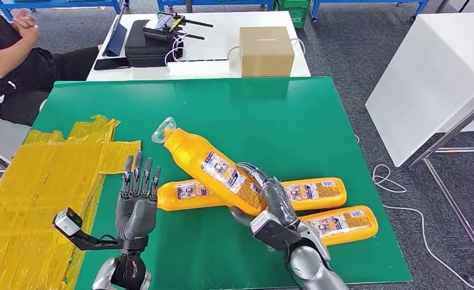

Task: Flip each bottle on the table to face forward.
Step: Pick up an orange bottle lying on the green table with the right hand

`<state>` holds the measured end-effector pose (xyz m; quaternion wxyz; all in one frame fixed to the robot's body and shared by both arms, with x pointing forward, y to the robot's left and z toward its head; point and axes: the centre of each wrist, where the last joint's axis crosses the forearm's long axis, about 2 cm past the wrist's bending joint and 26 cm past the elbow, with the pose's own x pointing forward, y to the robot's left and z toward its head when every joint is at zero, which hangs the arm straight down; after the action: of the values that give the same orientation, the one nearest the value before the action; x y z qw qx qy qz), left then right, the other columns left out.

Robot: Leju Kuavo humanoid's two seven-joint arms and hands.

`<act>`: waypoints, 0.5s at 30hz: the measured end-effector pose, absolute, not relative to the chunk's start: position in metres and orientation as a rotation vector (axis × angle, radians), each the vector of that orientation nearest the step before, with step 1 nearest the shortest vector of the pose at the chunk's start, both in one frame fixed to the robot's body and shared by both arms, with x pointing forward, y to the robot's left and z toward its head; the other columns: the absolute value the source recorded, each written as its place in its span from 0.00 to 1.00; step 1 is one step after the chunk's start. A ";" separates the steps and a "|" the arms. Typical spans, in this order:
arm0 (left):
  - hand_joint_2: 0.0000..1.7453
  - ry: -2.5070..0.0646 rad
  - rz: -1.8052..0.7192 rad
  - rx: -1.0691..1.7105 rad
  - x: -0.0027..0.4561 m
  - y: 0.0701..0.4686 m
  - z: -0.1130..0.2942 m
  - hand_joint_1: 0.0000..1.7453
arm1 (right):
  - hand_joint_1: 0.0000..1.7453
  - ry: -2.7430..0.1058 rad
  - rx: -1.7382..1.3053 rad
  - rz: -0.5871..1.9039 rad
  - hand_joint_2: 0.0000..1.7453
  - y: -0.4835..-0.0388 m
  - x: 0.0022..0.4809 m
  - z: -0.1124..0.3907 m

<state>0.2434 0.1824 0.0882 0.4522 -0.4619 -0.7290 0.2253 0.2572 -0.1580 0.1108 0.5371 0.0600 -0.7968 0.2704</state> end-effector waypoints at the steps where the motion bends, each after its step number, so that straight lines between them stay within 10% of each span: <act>1: 1.00 -1.799 0.556 -1.142 0.243 0.182 0.088 0.00 | 1.00 -1.898 0.144 0.645 1.00 -0.157 0.257 0.111; 15: 1.00 -1.776 0.596 -1.082 0.242 0.184 0.077 0.00 | 1.00 -1.960 0.277 0.877 1.00 -0.084 0.221 0.122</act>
<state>0.2417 0.1844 0.0770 0.4699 -0.4415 -0.7246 0.2433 0.2214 -0.0835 0.1219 0.4692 0.1131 -0.7994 0.3577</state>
